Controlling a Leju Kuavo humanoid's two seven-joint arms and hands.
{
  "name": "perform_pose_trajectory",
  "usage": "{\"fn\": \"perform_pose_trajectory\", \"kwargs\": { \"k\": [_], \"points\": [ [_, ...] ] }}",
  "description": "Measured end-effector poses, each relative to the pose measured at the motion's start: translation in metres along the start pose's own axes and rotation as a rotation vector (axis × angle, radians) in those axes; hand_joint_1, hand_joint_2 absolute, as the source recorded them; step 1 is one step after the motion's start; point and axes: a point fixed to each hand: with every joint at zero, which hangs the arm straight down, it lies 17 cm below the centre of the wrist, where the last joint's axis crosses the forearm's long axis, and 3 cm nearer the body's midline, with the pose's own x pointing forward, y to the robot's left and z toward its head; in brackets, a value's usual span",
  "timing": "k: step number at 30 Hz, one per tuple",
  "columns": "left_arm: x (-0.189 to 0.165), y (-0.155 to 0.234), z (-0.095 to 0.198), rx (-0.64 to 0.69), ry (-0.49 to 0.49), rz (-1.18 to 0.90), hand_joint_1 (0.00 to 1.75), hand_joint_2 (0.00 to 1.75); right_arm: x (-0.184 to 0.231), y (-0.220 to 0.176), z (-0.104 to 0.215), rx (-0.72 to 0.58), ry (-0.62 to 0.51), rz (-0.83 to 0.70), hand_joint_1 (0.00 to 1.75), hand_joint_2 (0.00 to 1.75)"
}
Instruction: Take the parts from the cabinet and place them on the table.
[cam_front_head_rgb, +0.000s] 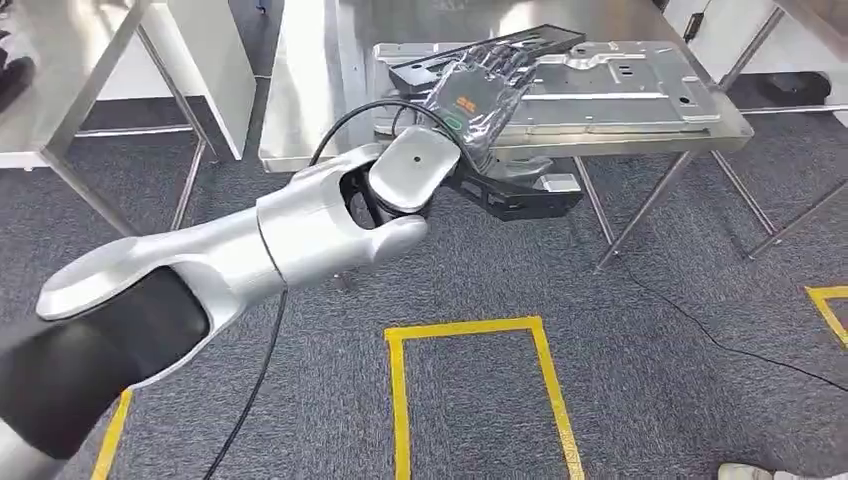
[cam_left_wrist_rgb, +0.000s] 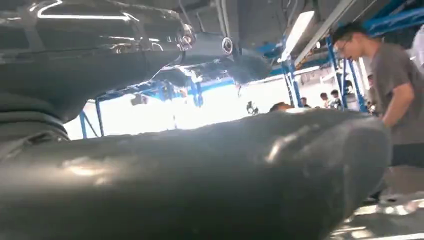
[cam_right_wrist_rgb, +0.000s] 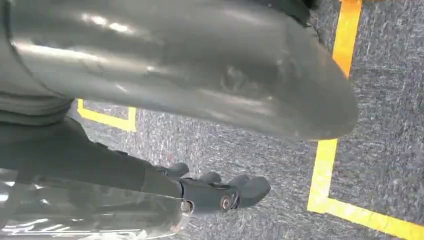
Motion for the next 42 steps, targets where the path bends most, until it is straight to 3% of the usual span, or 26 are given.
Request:
{"fn": "perform_pose_trajectory", "kwargs": {
  "k": [25,42],
  "points": [
    [0.001,-0.023,0.010,-0.033,0.003,0.042,0.00,0.00,-0.017,-0.003,0.001,-0.008,0.025,0.019,0.00,0.00],
    [-0.002,0.003,0.025,0.013,-0.018,0.108,0.00,0.00,-0.039,0.002,0.006,-0.012,0.061,0.018,0.00,0.00]
  ]
}}
